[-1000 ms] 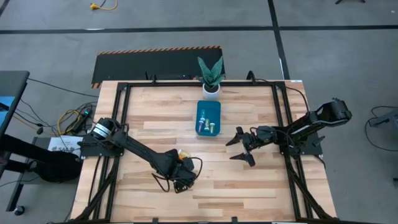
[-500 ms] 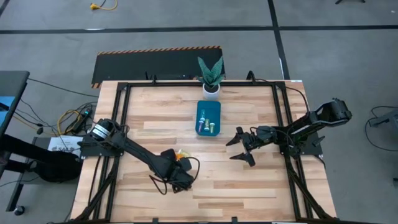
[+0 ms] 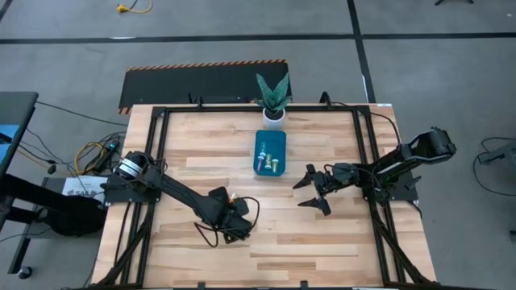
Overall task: Pick and place pill bottles into a basket
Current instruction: Put the blue pill bottle into the bin
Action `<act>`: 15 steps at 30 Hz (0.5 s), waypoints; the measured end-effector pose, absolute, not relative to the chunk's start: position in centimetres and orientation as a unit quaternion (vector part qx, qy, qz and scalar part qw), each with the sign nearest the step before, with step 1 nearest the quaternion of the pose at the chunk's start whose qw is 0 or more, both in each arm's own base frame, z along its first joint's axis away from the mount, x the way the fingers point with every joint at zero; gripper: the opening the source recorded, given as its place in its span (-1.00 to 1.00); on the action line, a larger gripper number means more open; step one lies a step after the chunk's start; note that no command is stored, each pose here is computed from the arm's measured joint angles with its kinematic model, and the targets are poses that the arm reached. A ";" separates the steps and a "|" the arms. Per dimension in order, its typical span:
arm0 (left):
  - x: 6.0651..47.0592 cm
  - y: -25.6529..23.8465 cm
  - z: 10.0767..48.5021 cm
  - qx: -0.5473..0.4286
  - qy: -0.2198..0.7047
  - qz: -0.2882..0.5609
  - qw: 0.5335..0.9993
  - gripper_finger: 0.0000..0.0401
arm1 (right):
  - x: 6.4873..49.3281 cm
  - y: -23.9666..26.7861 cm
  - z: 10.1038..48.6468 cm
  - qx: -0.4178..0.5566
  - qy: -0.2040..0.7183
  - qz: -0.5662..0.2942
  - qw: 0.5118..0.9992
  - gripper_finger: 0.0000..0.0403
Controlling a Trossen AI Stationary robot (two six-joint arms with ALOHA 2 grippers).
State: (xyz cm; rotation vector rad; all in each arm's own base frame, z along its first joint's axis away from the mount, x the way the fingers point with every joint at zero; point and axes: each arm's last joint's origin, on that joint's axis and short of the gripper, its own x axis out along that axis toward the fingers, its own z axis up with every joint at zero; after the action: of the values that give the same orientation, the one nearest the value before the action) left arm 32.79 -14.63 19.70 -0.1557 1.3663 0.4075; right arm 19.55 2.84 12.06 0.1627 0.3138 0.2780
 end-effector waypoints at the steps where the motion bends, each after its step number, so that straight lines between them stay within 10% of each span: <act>1: 32.8 -14.5 19.7 -0.067 0.628 0.186 0.753 0.66 | 19.5 2.8 12.1 0.082 0.156 0.138 0.975 0.62; 15: 32.7 -13.1 21.8 -0.003 0.591 0.204 0.781 0.66 | 19.6 2.8 12.1 0.068 0.154 0.138 0.976 0.62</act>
State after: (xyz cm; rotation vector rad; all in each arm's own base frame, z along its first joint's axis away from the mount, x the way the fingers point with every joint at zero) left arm 32.68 -13.13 21.82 -0.0064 1.2759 0.4408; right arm 19.56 2.79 12.06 0.1378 0.3095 0.2776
